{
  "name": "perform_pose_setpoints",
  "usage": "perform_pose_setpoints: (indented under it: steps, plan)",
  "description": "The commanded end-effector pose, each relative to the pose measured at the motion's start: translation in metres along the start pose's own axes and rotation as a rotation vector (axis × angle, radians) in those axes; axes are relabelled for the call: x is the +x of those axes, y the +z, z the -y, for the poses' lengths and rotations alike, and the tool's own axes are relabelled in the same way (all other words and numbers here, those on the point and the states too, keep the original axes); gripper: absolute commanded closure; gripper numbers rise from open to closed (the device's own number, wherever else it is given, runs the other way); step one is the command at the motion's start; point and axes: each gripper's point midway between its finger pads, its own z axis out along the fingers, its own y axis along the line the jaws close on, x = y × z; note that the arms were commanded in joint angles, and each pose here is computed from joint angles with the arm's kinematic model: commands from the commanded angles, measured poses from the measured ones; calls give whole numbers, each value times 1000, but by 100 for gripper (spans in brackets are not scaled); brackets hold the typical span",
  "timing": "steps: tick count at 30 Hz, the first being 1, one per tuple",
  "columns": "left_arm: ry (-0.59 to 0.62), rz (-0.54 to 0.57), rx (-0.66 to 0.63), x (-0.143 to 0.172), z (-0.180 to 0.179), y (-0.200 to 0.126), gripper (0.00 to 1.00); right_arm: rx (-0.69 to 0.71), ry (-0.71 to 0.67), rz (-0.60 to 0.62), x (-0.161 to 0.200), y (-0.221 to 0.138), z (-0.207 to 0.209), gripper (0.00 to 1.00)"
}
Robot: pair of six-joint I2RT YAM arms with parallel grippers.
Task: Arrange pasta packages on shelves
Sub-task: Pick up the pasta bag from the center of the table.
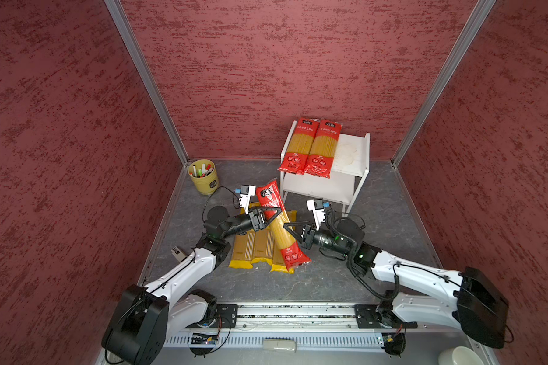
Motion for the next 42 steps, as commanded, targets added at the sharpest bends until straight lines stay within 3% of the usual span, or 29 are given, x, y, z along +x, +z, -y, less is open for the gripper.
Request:
perform_pose_setpoints:
  steps: [1, 11, 14, 20, 23, 29, 34, 42]
  plan:
    - [62, 13, 64, -13, 22, 4, 55, -209, -95, 161, -50, -6, -64, 100]
    - [113, 16, 84, -27, 49, 11, 73, -177, -103, 161, -51, 0, -59, 96]
    - [148, 23, 95, -33, 63, 13, 75, -174, -111, 146, -51, 5, -58, 86]
    - [163, 76, 37, -54, 71, 10, 95, -148, -124, 133, -50, 11, -53, 68]
    - [157, 94, 8, -65, 74, 5, 99, -133, -126, 131, -48, 11, -49, 55]
    - [143, 134, -75, -102, 76, -8, 100, -81, -174, 48, -42, 15, -46, 33]
    - [151, 138, -50, -125, 94, -11, 100, -26, -196, -19, -35, 15, -39, 24]
    - [136, 141, -32, -158, 120, 0, 100, -35, -169, 32, -44, 7, -36, 14]
